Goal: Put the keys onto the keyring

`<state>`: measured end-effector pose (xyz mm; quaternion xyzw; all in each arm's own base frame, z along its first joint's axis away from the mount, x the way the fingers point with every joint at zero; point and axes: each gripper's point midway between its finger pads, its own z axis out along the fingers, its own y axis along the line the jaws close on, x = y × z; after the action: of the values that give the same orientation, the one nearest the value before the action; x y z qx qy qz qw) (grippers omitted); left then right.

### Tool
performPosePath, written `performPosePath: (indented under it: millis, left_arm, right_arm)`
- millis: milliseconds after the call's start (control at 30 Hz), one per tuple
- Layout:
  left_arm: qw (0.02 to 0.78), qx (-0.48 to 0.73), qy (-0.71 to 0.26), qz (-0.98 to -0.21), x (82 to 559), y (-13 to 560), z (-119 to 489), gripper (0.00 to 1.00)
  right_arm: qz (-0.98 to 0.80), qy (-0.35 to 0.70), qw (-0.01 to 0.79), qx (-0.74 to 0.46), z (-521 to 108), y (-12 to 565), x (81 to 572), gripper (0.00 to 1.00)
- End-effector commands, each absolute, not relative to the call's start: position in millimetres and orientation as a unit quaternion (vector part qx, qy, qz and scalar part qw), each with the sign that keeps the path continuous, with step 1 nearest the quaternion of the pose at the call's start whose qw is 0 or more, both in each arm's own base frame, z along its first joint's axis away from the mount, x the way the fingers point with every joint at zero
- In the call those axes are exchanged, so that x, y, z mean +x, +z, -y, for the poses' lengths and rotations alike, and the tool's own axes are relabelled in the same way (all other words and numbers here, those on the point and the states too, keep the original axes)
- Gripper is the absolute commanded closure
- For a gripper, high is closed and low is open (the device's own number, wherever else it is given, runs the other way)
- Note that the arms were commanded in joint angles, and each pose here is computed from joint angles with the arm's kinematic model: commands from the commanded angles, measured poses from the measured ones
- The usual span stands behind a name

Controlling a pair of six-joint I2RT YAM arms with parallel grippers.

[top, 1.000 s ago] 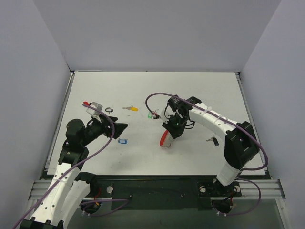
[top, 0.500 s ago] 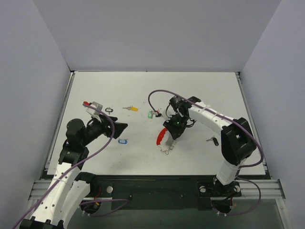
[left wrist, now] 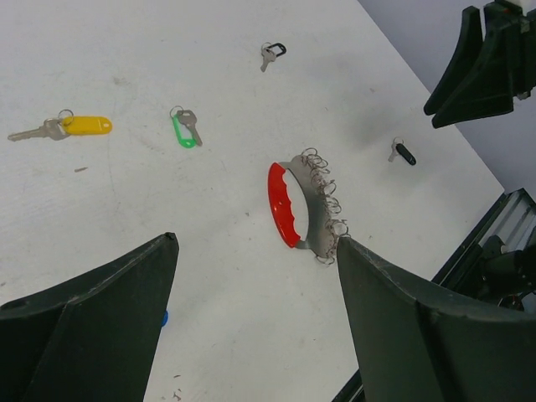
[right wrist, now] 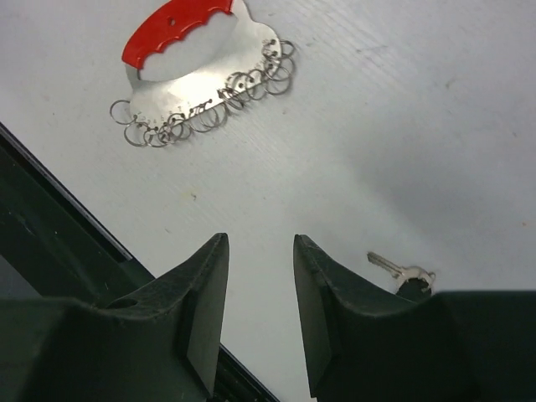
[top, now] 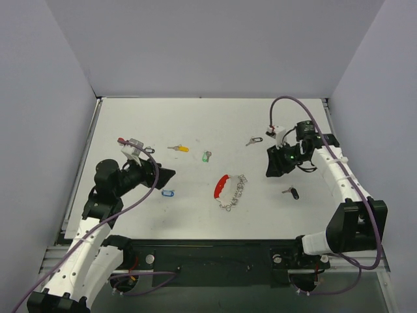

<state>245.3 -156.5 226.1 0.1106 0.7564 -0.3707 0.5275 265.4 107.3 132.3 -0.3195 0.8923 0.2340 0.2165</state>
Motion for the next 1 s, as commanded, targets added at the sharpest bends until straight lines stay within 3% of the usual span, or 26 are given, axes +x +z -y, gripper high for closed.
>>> performPosePath:
  millis: [0, 333, 700, 967]
  left_arm:
    - [0.53, 0.099, -0.359, -0.762, 250.4, 235.9, 153.0, 0.13]
    - [0.526, 0.091, -0.346, -0.771, 250.8, 234.9, 148.2, 0.13]
    - [0.502, 0.103, -0.394, -0.763, 244.3, 235.4, 165.3, 0.13]
    - [0.453, 0.1, -0.408, -0.786, 225.1, 218.8, 214.6, 0.13]
  right_arm:
    - [-0.906, 0.25, 0.216, -0.263, -84.6, 134.4, 254.5, 0.67]
    - [-0.955, 0.18, 0.201, -0.125, -11.6, 104.6, 248.4, 0.67]
    - [-0.938, 0.213, 0.211, -0.176, -36.3, 107.0, 245.1, 0.67]
    - [-0.909, 0.24, 0.224, -0.258, -67.9, 112.4, 233.7, 0.66]
